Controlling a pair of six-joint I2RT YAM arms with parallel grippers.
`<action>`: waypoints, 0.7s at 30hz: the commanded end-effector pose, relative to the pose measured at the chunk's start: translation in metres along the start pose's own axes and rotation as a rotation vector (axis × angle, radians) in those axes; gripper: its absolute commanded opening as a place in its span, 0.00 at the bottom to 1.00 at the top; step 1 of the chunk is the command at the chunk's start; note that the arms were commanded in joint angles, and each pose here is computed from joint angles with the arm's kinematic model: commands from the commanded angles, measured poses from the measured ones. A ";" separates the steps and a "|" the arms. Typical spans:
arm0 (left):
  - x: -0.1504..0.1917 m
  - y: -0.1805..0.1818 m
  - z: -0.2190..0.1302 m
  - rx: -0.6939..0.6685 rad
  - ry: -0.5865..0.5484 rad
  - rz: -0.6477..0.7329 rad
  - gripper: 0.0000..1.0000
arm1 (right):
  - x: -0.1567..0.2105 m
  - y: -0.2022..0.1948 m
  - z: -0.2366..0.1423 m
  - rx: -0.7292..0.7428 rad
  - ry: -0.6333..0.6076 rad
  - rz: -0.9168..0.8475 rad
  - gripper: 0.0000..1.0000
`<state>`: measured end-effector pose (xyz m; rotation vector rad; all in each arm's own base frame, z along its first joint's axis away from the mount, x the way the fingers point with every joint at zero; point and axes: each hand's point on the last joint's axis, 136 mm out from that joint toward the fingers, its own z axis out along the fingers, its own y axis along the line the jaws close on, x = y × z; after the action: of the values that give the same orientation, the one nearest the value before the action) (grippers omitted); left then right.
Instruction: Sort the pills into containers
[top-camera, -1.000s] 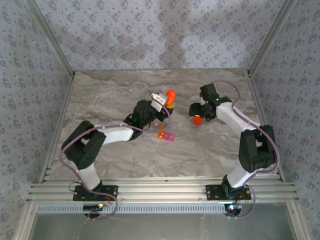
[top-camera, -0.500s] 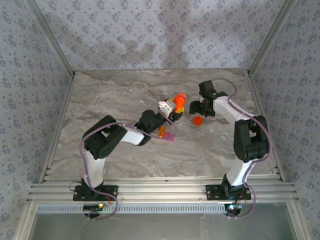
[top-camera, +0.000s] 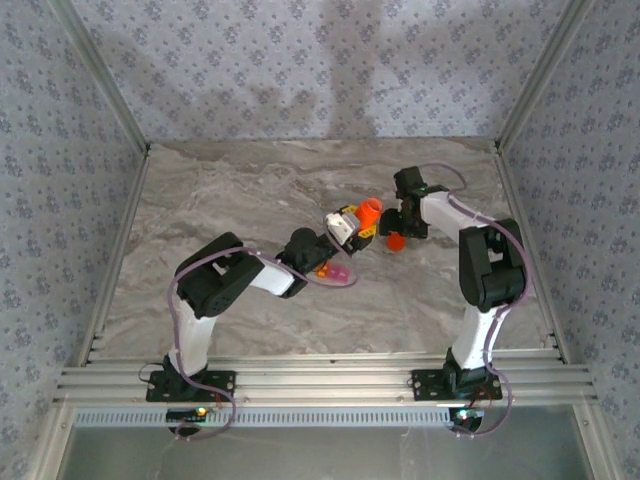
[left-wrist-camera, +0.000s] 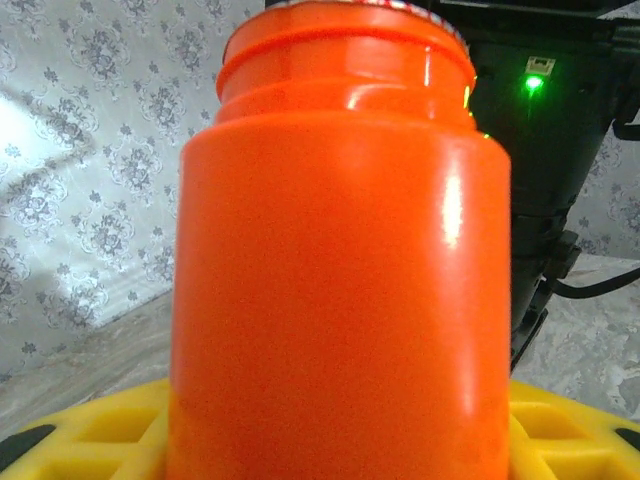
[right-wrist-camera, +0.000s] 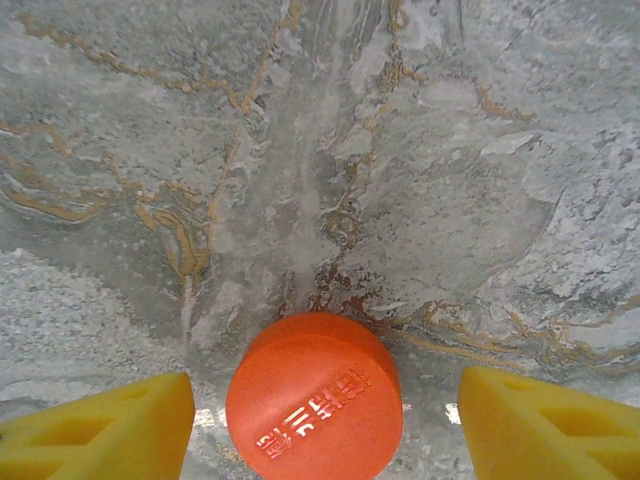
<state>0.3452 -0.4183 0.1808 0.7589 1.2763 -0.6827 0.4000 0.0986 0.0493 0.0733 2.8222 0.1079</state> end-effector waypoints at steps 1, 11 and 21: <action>-0.023 -0.001 0.002 0.006 -0.082 -0.006 0.00 | 0.001 0.000 0.004 0.007 0.026 -0.020 0.70; -0.018 0.004 -0.004 -0.029 -0.061 -0.015 0.00 | 0.012 0.009 0.017 0.017 0.060 -0.064 0.65; -0.015 0.003 -0.011 -0.023 -0.047 -0.006 0.00 | 0.018 0.011 0.023 0.030 0.082 -0.079 0.60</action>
<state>0.3434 -0.4109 0.1654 0.7558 1.3219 -0.6690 0.3909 0.1130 0.0229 -0.0213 2.8888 0.0812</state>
